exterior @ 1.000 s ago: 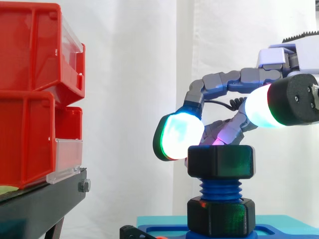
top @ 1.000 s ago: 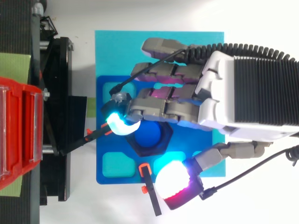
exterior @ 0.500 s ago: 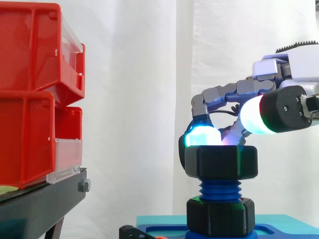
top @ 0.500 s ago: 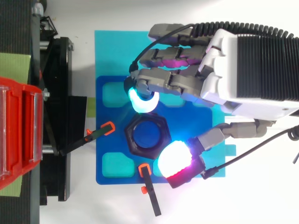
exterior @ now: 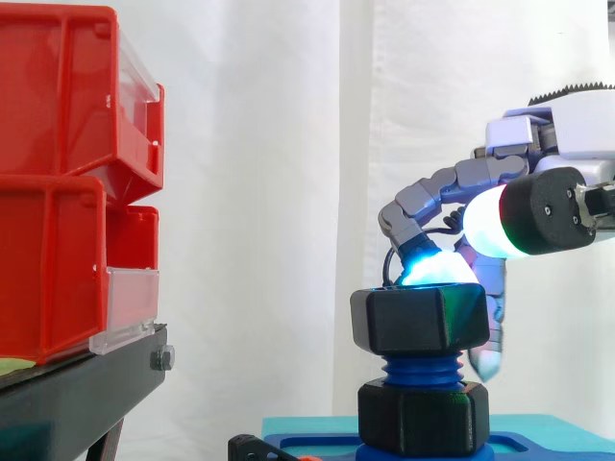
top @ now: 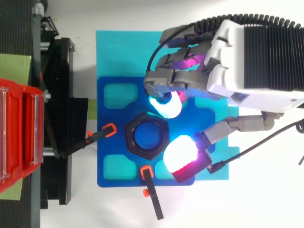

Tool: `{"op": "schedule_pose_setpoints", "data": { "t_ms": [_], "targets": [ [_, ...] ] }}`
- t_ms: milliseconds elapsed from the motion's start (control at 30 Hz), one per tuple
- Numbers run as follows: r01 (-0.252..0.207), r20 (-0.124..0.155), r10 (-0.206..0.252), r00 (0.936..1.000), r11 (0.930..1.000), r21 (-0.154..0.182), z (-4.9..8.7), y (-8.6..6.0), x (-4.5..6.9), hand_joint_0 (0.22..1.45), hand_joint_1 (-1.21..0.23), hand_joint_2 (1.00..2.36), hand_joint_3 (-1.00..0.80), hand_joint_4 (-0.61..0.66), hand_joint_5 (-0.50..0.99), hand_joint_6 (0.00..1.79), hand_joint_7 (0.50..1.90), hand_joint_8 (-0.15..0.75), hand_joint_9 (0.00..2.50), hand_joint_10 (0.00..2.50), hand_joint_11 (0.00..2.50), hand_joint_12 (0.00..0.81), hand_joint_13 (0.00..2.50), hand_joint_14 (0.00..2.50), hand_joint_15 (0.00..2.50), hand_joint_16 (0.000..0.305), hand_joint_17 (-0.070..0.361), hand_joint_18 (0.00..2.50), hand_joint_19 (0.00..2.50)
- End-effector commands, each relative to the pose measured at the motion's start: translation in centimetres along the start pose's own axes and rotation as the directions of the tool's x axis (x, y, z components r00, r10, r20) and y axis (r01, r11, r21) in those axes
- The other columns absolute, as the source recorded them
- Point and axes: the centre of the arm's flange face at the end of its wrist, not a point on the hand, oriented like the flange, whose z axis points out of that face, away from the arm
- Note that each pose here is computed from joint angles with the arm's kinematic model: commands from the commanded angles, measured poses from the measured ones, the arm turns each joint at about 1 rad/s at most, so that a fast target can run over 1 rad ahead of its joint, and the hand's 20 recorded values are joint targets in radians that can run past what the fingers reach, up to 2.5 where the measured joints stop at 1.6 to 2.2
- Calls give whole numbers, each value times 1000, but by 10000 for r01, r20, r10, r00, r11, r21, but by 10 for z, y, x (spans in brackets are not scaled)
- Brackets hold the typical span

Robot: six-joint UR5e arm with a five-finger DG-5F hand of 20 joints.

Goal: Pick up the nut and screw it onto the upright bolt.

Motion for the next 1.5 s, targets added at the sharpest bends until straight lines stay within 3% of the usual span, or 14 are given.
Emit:
{"op": "schedule_pose_setpoints", "data": {
  "t_ms": [0,167,267,367,500,567,600,800,933,1033,1100,1133,1300,1467],
  "targets": [
    [12,-25,-12,10000,10000,-23,0,-3,0,515,-404,1000,-500,113,91,504,1489,197,1501,0,0,311,996,0,0,51,115,808,0],
    [7,33,-6,10000,10000,-44,-1,-6,-5,512,-398,1000,-500,108,93,500,1485,182,1558,0,0,299,1028,0,0,50,113,864,0],
    [-16,253,20,9997,9999,-154,7,-3,-24,510,-393,1000,-500,155,69,502,1418,229,1511,0,0,314,1003,0,0,52,118,821,0],
    [-2,136,5,9999,9998,-210,9,-3,-36,503,-383,1000,-500,265,-13,506,1256,338,1360,0,6,377,937,0,0,57,128,759,0],
    [33,-95,-35,9999,9997,-226,13,1,-59,500,-388,1000,-500,291,-72,505,1023,352,1295,0,0,395,904,0,0,59,133,721,0],
    [94,-65,-95,9999,9997,-237,15,1,-71,497,-387,1000,-500,294,-86,504,928,348,1261,0,0,397,893,0,0,60,135,713,0],
    [166,19,-165,9999,9995,-281,16,1,-79,492,-386,1000,-500,258,-107,503,790,337,1218,0,0,391,865,0,0,62,140,685,0],
    [343,160,-334,9993,9978,-564,19,5,-83,478,-379,1000,-500,213,-144,501,614,305,976,0,0,386,700,0,0,65,146,446,0],
    [343,455,-305,9985,9958,-849,24,14,-76,465,-374,1000,-500,181,-152,501,563,269,765,0,0,387,515,0,0,65,147,165,0],
    [320,430,-279,9987,9948,-970,23,21,-64,453,-361,1000,-500,159,-163,500,537,250,603,0,0,390,334,0,0,66,149,0,0],
    [316,353,-282,9990,9944,-1010,22,23,-55,450,-359,1000,-500,130,-177,500,514,219,492,0,0,383,232,0,0,67,150,0,0],
    [301,332,-267,9991,9938,-1068,18,28,-33,448,-357,1000,-500,112,-188,500,500,215,473,0,0,382,209,0,0,68,153,0,0],
    [273,584,-208,9981,9934,-1117,16,32,-15,444,-359,1000,-500,53,-232,500,500,188,310,0,0,378,150,0,0,74,167,0,0],
    [266,525,-209,9984,9936,-1098,12,33,-5,441,-368,1000,-500,37,-243,500,500,177,223,0,0,377,117,0,0,74,166,0,0]
  ]
}}
